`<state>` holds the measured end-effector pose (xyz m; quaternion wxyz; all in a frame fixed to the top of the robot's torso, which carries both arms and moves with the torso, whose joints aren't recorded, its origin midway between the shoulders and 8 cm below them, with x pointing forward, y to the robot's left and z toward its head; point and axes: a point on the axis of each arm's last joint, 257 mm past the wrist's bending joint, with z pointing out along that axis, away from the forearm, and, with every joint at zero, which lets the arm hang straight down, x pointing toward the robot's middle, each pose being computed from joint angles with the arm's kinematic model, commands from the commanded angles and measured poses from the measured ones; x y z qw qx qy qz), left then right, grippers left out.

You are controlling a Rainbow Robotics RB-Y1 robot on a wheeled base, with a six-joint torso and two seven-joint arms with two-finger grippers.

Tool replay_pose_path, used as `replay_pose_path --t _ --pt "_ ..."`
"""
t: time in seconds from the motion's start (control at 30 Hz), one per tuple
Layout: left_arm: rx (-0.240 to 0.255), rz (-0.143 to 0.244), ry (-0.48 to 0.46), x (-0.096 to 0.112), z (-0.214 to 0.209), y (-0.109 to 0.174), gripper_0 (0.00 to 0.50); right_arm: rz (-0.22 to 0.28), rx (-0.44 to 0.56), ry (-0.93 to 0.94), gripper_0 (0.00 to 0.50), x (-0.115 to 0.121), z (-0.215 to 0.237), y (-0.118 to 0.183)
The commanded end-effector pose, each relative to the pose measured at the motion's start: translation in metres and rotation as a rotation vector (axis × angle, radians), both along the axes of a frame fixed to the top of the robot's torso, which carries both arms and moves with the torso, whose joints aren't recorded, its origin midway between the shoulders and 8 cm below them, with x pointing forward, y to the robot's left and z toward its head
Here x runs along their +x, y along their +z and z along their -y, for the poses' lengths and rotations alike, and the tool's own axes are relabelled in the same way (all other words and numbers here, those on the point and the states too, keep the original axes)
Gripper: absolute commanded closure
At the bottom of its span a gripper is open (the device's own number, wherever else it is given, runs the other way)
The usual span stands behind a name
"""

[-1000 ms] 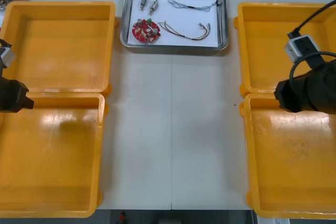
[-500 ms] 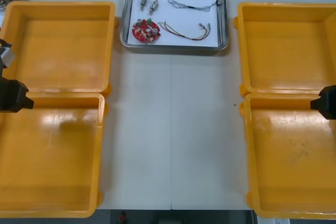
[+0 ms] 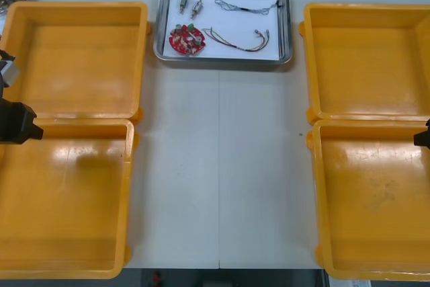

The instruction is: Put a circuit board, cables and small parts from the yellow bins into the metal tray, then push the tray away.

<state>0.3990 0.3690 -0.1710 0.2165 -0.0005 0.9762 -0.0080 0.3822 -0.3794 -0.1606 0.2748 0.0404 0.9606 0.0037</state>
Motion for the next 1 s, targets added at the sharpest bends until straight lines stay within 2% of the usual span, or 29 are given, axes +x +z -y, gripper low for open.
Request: replay_pose_path --t 0.03,0.5,1.0 --pt "0.049 0.026 -0.008 -0.004 -0.015 0.015 0.0 0.002 -0.01 -0.03 0.0 -0.005 0.013 0.007" --pt "0.049 0.026 -0.008 -0.004 -0.015 0.015 0.0 -0.054 0.015 -0.002 0.0 -0.016 0.002 -0.012" --pt "0.049 0.026 -0.008 -0.004 -0.015 0.015 0.0 -0.056 0.016 -0.003 0.0 -0.017 0.002 -0.013"
